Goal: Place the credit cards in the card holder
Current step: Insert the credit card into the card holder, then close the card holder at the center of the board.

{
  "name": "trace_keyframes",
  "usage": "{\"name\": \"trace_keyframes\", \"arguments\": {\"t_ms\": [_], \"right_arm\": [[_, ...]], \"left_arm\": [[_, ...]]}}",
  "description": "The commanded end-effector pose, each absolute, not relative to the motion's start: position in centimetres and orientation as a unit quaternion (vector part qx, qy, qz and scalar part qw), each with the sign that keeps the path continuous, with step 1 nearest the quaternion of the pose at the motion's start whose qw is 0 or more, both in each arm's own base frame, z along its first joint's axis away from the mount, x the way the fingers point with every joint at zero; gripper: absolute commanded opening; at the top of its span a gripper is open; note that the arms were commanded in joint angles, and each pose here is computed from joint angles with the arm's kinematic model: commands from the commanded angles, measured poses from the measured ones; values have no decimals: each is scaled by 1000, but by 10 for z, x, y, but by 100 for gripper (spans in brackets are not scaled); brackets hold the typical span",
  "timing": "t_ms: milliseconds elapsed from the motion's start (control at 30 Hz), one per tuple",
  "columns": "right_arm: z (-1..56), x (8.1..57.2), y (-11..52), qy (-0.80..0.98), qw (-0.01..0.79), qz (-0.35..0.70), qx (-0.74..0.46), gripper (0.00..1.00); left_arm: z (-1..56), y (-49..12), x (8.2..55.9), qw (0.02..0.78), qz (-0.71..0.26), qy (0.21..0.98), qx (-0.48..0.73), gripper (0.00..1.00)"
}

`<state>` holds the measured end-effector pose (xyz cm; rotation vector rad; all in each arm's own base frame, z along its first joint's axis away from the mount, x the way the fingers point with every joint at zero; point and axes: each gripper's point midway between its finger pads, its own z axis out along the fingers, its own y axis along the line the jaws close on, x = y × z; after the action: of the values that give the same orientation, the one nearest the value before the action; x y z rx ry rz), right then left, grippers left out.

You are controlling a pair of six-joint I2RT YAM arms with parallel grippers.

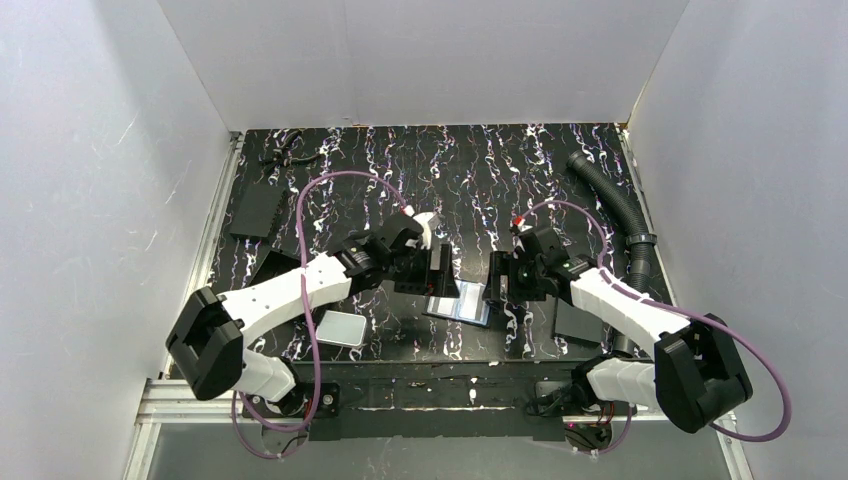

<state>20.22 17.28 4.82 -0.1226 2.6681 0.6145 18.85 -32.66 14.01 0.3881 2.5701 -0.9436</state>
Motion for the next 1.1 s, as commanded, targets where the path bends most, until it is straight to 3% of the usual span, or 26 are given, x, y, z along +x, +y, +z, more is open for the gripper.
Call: {"name": "trace_keyframes", "arguments": {"t_ms": [0, 167, 300, 367, 867, 933, 1067], "right_arm": [[73, 226, 181, 954, 239, 176, -43, 95], [73, 226, 177, 966, 255, 44, 3, 97], [73, 229, 165, 963, 266, -39, 9, 88], [76, 231, 167, 960, 275, -61, -3, 75], [55, 215, 181, 967, 245, -58, -30, 38], [54, 213, 181, 967, 245, -55, -30, 36], [51, 210, 183, 969, 241, -46, -37, 53]], "left_arm": [[107, -277, 176, 170, -260, 946, 94, 81], [100, -259, 168, 175, -251, 949, 73, 81], [98, -256, 162, 172, -262, 948, 62, 81], [97, -257, 159, 169, -271, 946, 56, 80], [99, -257, 150, 162, -293, 941, 50, 79], [97, -257, 150, 162, -293, 941, 48, 80], [96, -256, 150, 164, -293, 941, 47, 80]]}}
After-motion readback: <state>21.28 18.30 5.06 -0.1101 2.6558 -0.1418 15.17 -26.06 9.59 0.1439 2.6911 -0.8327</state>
